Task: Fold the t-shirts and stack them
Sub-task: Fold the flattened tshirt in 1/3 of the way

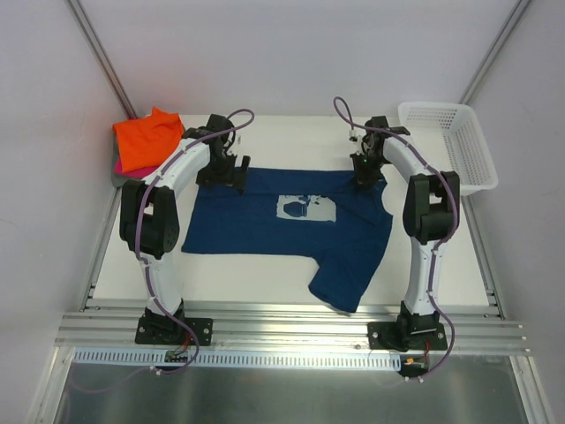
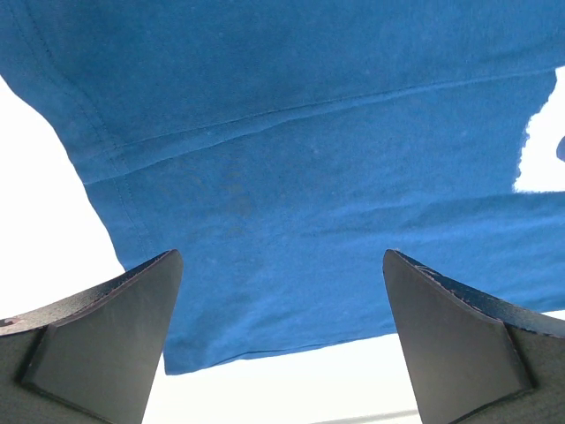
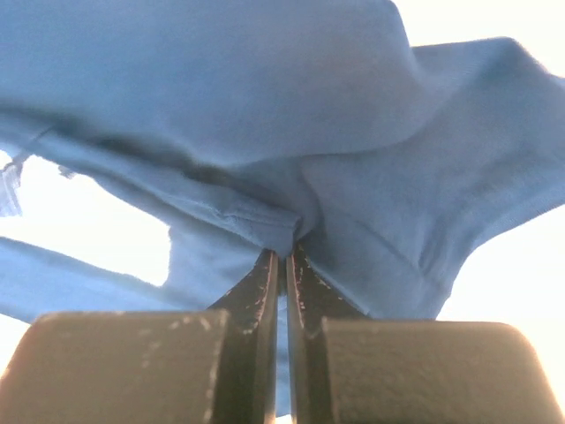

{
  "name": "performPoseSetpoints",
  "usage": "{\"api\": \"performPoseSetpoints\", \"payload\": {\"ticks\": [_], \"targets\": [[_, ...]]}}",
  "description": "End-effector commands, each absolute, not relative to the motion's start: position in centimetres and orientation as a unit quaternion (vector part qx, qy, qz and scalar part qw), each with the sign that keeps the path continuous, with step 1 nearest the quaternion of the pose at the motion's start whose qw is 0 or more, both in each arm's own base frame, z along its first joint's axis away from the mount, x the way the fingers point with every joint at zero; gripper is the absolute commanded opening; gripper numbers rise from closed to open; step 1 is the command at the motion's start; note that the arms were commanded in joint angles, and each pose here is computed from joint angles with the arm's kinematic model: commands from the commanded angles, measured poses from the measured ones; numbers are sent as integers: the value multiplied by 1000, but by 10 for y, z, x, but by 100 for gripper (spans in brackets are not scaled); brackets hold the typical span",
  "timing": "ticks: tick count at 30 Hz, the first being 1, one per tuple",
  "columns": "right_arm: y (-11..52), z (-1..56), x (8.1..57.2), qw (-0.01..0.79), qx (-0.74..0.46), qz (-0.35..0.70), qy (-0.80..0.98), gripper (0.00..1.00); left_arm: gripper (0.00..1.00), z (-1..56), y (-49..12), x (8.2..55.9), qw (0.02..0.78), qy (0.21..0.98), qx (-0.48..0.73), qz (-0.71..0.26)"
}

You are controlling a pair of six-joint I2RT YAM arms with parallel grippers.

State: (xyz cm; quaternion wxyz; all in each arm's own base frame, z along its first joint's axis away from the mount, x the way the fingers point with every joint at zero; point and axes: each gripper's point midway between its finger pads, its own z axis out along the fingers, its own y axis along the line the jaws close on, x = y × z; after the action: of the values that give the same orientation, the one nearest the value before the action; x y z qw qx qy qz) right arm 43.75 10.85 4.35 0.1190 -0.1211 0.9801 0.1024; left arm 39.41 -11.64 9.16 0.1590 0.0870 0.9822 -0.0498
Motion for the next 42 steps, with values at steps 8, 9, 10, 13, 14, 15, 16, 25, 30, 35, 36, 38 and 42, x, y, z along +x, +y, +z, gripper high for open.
{"api": "performPoseSetpoints", "payload": {"ticks": [8, 9, 10, 13, 14, 15, 16, 25, 30, 35, 36, 38, 42], "targets": [[132, 117, 400, 158, -129, 122, 971, 1, 99, 111, -123, 404, 179, 978, 71, -78], [131, 115, 400, 157, -130, 121, 971, 1, 99, 110, -124, 404, 178, 978, 71, -80], [130, 111, 398, 151, -133, 118, 972, 3, 99, 111, -124, 404, 179, 978, 71, -79], [124, 96, 397, 136, -140, 101, 976, 28, 99, 112, -123, 402, 180, 978, 71, -79], [121, 92, 397, 132, -145, 93, 976, 30, 99, 113, -123, 401, 180, 978, 71, -79], [120, 89, 397, 131, -150, 90, 976, 30, 99, 113, -123, 399, 179, 978, 71, -80], [119, 84, 398, 128, -152, 87, 976, 30, 99, 114, -122, 398, 180, 978, 71, -80], [116, 74, 420, 142, -156, 67, 975, 31, 99, 120, -120, 392, 185, 977, 74, -76], [113, 65, 433, 138, -157, 63, 976, 32, 99, 117, -121, 392, 180, 978, 74, -80], [116, 54, 438, 132, -163, 68, 975, 26, 99, 116, -119, 391, 180, 978, 75, -75], [116, 54, 438, 132, -165, 69, 975, 10, 99, 115, -119, 390, 179, 978, 74, -75], [118, 56, 439, 133, -165, 72, 975, 1, 99, 115, -118, 390, 179, 978, 75, -75], [120, 70, 428, 131, -159, 87, 975, 1, 99, 114, -117, 393, 178, 978, 71, -78]]}}
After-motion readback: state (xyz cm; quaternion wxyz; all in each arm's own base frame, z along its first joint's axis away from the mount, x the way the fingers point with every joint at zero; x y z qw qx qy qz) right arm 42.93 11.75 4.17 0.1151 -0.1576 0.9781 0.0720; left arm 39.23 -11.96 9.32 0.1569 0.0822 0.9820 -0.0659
